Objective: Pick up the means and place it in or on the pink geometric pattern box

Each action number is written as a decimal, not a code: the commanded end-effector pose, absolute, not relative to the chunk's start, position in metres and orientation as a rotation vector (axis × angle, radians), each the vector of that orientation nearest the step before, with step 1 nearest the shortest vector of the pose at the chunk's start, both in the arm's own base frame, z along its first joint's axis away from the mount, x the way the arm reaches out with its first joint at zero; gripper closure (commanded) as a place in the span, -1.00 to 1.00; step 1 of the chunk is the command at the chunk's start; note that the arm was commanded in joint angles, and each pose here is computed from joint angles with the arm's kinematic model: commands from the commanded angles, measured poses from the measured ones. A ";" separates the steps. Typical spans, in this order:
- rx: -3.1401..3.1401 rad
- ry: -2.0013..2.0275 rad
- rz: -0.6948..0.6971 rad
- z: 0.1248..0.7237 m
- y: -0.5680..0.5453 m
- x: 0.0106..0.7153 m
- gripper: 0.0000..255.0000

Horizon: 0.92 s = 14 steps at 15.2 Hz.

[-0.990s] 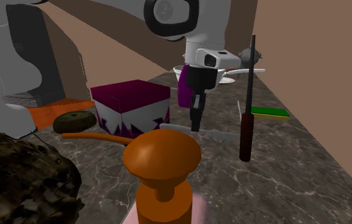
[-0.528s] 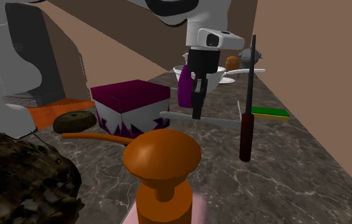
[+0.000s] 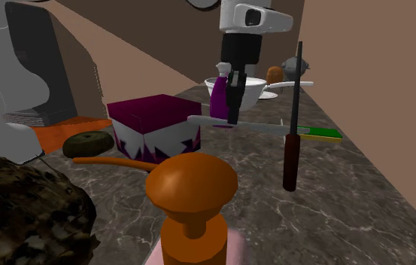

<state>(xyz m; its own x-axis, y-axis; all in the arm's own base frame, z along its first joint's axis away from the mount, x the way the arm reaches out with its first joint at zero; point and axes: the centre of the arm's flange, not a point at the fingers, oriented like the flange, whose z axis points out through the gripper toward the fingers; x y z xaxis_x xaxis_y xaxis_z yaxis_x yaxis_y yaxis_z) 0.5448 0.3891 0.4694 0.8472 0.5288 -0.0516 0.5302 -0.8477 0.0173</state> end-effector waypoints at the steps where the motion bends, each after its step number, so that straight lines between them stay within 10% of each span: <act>1: 2.989 0.857 -0.070 0.480 0.390 0.545 1.00; 14: 2.989 0.857 -0.070 0.549 0.390 0.545 1.00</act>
<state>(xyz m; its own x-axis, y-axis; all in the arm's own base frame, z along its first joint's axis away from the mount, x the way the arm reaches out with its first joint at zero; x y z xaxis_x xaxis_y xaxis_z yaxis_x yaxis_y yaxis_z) 0.5448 0.3897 0.5436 0.8472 0.5287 -0.0516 0.5301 -0.8478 0.0172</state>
